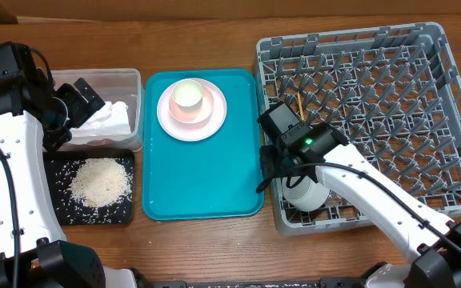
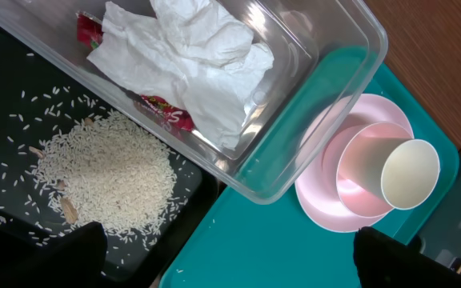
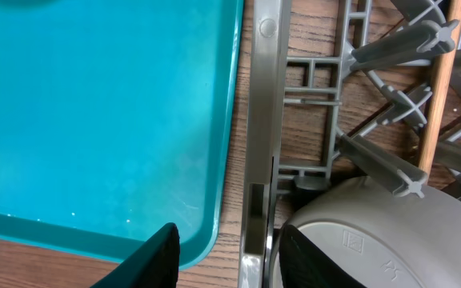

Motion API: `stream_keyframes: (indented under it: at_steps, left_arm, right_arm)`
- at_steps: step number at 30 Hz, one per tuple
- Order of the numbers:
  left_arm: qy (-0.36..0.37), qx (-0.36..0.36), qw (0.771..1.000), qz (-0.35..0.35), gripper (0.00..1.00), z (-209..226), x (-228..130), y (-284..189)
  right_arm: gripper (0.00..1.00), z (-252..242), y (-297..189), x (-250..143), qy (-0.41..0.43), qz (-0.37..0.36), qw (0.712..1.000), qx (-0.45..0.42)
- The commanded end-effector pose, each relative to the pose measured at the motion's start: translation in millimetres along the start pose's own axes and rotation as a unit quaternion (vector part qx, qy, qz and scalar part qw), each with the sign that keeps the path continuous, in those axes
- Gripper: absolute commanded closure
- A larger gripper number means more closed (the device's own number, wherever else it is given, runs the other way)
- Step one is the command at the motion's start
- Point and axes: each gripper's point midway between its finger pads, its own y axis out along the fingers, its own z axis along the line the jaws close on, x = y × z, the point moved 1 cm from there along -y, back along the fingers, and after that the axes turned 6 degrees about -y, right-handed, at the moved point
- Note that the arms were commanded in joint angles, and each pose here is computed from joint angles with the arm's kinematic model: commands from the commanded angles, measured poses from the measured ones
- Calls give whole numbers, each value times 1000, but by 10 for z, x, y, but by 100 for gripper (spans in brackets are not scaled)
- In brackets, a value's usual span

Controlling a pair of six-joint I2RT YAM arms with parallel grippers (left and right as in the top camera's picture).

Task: Sort waste into correct bins and load items into the dishwasher

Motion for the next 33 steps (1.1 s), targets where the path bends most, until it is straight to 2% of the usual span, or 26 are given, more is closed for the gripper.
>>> stream_keyframes:
  at_steps: [1,12,23,28,33]
  left_arm:
    - [1,-10,1000,-12,0,-41,45,-84]
    - [1,-10,1000,-12,0,-41,45,-84]
    - [1,-10,1000,-12,0,-41,45,-84]
    - [1,-10,1000,-12,0,-41,45,-84]
    - [1,-10,1000,-12,0,-41,45,-84]
  right_arm:
    - [58,-13,22,-1,4,-2,1000,-7]
    - [58,-2,22,53,68,-14,998,-5]
    - [57,-2,22,58,66,-16,998,-5]
    - [53,-108,17,45,63,-18,997,-36]
    - [53,-119,17,24,63,-14,997,-39]
